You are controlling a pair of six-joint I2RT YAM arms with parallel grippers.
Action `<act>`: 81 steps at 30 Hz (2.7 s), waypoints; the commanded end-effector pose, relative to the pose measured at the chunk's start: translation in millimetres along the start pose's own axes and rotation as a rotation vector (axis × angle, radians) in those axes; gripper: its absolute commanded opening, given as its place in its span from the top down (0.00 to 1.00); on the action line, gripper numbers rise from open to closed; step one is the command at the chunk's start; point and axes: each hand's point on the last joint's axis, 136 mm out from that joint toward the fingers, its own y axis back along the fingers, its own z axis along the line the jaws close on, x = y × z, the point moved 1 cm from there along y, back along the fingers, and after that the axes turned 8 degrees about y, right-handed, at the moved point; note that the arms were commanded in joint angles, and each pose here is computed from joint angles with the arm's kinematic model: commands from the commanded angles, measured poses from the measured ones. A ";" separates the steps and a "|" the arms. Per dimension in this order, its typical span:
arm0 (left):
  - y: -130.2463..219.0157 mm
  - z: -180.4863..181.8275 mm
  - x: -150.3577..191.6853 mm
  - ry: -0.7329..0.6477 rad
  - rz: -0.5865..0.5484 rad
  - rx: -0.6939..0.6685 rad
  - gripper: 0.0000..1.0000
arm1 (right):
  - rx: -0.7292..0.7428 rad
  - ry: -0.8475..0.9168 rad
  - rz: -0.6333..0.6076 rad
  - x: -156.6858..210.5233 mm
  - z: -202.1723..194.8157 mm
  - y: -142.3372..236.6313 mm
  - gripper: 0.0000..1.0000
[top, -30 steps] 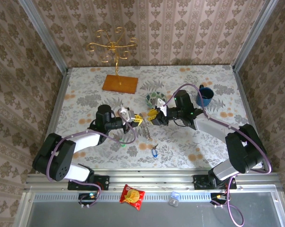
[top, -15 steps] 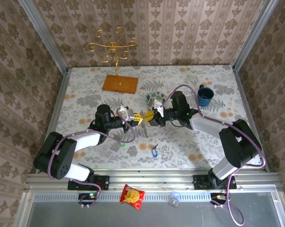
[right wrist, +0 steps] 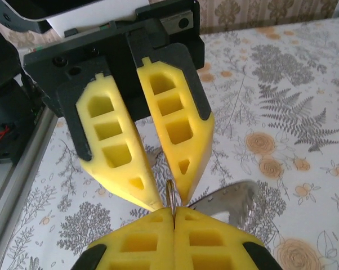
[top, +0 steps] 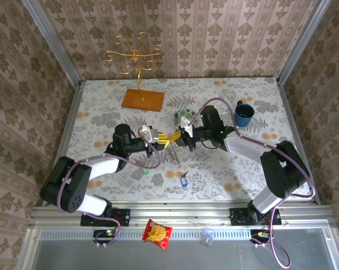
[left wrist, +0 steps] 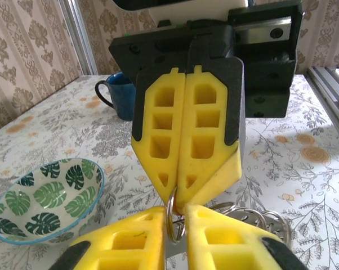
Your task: Put the keys on the keyring
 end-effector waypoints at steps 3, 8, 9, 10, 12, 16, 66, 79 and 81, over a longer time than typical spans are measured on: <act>3.8 0.7 0.3 -0.032 0.071 -0.017 0.81 | -0.016 0.091 0.174 0.0 7.6 6.2 1.00; 4.9 -2.2 2.2 -0.052 0.136 -0.014 0.81 | -0.016 0.144 0.307 4.3 11.1 9.3 1.00; 4.6 -2.7 1.6 -0.054 0.142 -0.013 0.81 | -0.015 0.156 0.325 3.5 11.3 9.3 1.00; 4.3 -3.3 1.3 -0.056 0.146 -0.011 0.81 | -0.015 0.167 0.342 2.5 11.7 9.1 1.00; 3.6 -4.1 -0.1 -0.060 0.147 -0.007 0.81 | -0.016 0.184 0.370 1.8 12.6 7.9 1.00; 1.6 -5.6 1.0 -0.060 0.159 0.003 0.82 | -0.013 0.204 0.385 -5.1 12.5 5.7 1.00; -1.1 -0.7 6.3 -0.036 0.137 -0.090 1.00 | 0.319 -0.240 0.296 28.9 34.9 14.8 0.52; -3.3 -0.1 13.1 -0.027 0.147 -0.136 1.00 | 0.358 -0.209 0.392 54.8 33.4 -3.1 0.73; -3.7 1.1 12.9 -0.030 0.145 -0.143 1.00 | 0.351 -0.202 0.384 51.3 34.0 -4.1 0.82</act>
